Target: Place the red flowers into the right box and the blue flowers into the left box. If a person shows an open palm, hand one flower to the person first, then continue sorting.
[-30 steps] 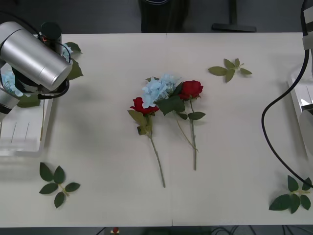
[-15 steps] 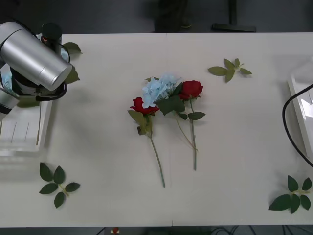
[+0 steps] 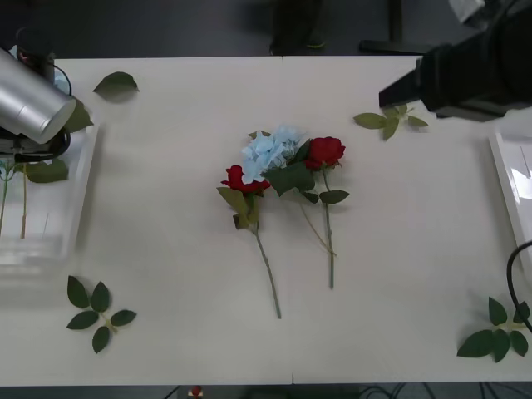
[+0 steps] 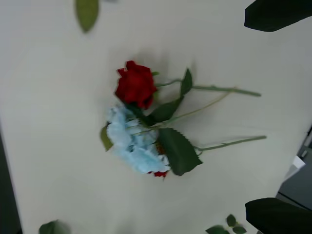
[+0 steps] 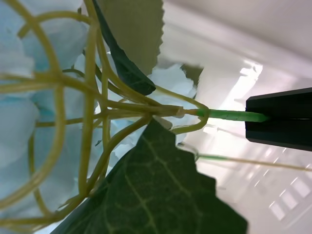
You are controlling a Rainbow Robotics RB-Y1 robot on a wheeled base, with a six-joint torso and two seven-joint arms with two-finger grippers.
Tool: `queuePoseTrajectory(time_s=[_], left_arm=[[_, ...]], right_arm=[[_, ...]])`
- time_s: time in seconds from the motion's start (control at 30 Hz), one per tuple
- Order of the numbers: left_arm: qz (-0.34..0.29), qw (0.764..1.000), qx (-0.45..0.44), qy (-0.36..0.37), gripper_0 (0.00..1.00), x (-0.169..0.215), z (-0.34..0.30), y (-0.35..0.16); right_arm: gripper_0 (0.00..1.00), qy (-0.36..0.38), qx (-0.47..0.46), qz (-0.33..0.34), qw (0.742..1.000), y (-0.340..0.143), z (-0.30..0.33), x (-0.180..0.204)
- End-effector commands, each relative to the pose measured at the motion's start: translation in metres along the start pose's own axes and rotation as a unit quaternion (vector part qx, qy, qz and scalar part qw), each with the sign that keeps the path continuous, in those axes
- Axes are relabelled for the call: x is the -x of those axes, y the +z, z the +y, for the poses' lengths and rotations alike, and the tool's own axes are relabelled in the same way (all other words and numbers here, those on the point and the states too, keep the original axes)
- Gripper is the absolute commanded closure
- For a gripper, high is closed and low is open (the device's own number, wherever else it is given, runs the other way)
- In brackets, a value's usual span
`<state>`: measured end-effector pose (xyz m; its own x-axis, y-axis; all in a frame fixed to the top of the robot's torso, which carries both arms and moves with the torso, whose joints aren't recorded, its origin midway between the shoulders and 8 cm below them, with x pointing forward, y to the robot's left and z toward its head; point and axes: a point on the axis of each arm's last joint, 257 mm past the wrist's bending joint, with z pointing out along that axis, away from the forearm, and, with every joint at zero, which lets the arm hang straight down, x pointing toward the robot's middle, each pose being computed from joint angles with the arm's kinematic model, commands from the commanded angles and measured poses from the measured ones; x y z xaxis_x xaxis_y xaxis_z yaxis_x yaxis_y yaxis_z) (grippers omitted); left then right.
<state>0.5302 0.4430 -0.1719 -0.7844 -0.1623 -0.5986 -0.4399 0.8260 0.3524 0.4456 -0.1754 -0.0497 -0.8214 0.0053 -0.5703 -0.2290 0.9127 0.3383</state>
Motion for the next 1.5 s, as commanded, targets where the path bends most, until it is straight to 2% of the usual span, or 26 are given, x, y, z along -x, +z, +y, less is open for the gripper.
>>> queuePoseTrajectory(time_s=[0.03, 0.13, 0.33, 0.63, 0.9, 1.1, 1.17, 1.5], left_arm=[[-0.005, 0.999, 0.031, -0.021, 1.0, 0.005, 0.044, 0.019], [0.005, 0.999, 0.049, -0.015, 1.0, -0.003, 0.061, 0.034], [-0.006, 0.998, 0.061, -0.005, 1.0, -0.008, 0.074, 0.061], [-0.009, 0.998, 0.062, -0.002, 1.0, -0.011, 0.075, 0.071], [-0.009, 0.998, 0.062, -0.002, 1.0, -0.011, 0.075, 0.071], [-0.009, 0.998, 0.062, -0.002, 1.0, -0.011, 0.075, 0.071], [-0.001, 0.999, 0.055, -0.001, 1.0, -0.021, 0.063, 0.075], [0.001, 0.998, 0.059, -0.003, 1.0, -0.017, 0.066, 0.069]], right_arm=[[0.0, 0.002, -0.006, 0.035, 0.999, 0.024, 0.003, -0.045], [0.01, 0.02, -0.011, 0.054, 0.998, 0.047, 0.004, -0.069], [0.01, 0.04, -0.055, 0.065, 0.996, 0.088, -0.002, -0.09], [0.01, 0.077, -0.106, 0.049, 0.99, 0.156, -0.029, -0.088], [0.01, 0.075, -0.146, 0.037, 0.986, 0.207, -0.054, -0.095], [0.01, 0.057, -0.171, 0.027, 0.983, 0.233, -0.068, -0.102], [0.01, 0.055, -0.178, 0.028, 0.982, 0.24, -0.073, -0.106], [0.01, 0.05, -0.184, 0.021, 0.981, 0.26, -0.079, -0.111]])
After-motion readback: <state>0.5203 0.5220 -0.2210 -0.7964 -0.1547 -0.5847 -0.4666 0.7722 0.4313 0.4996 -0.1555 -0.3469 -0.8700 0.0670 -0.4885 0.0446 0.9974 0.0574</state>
